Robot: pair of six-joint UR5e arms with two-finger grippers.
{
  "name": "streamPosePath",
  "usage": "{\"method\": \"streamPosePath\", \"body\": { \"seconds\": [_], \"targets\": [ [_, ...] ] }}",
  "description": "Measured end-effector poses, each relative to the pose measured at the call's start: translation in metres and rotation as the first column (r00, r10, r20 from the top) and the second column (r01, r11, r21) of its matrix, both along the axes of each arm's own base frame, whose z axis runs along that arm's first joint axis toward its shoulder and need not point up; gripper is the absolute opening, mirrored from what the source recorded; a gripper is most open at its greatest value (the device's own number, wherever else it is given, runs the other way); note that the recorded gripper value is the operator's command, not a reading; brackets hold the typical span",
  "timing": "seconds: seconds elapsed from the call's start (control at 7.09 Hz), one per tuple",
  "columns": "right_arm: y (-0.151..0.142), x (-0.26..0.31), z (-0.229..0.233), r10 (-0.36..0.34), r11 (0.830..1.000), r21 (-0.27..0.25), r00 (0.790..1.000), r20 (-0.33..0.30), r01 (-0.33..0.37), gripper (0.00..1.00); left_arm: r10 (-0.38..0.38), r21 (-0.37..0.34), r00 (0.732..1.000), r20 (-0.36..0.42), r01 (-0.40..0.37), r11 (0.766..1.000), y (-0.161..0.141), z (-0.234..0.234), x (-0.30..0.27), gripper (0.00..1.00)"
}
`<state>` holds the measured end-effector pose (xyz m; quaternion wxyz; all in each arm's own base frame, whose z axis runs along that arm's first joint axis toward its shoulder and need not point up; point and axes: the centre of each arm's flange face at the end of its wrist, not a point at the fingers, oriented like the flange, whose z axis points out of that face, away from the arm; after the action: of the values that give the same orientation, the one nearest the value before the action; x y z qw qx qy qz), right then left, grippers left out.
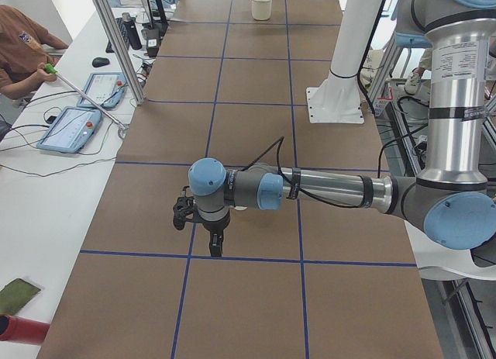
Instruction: Left arm hands cup to right arm to dump lemon
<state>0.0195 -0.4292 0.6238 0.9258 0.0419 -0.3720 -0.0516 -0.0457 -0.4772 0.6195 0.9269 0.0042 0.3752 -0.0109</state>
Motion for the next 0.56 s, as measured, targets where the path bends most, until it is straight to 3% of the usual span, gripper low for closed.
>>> {"method": "streamPosePath", "body": {
  "seconds": [0.56],
  "targets": [
    [0.0006, -0.0025, -0.0013, -0.006, 1.000, -0.002, 1.000, 0.027, 0.006, 1.00, 0.001, 0.000, 1.000, -0.006, -0.001, 1.000, 0.0022, 0.0009, 0.0002, 1.00]
  ]
}}
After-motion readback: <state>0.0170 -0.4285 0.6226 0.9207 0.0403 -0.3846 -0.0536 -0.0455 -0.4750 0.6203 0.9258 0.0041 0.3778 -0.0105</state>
